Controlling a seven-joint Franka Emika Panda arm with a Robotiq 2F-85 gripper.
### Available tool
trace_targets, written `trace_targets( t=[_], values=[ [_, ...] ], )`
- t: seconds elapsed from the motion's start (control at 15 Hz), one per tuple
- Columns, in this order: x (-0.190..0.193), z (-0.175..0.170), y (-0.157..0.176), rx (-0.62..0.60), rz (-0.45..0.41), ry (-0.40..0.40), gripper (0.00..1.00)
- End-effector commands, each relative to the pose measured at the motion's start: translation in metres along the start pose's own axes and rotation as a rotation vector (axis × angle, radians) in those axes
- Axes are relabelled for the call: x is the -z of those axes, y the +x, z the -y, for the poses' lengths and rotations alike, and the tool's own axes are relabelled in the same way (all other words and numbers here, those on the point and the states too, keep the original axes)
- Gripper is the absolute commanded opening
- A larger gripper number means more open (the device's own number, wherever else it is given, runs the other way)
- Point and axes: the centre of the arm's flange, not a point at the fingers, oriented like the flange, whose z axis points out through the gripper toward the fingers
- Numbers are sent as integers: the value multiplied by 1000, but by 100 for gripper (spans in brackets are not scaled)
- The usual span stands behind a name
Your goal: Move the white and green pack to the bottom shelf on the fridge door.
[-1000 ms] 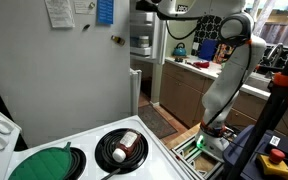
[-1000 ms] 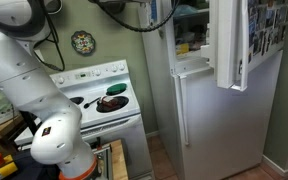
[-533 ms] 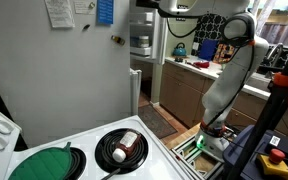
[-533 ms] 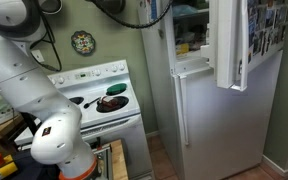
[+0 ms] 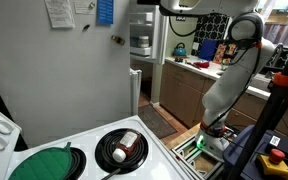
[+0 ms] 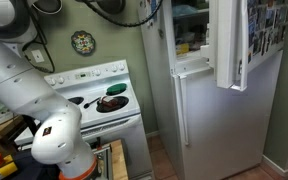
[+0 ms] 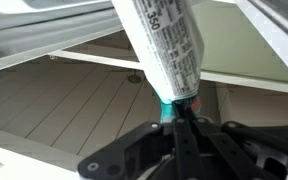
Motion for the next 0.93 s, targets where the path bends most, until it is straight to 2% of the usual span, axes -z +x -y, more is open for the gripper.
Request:
trace_targets(
  t=[0.0, 0.6, 0.87],
  values=[
    [29, -14, -5, 36, 69, 20, 0],
    [70, -17, -27, 84, 227, 70, 0],
    [81, -31, -42, 121, 308, 74, 0]
  ],
)
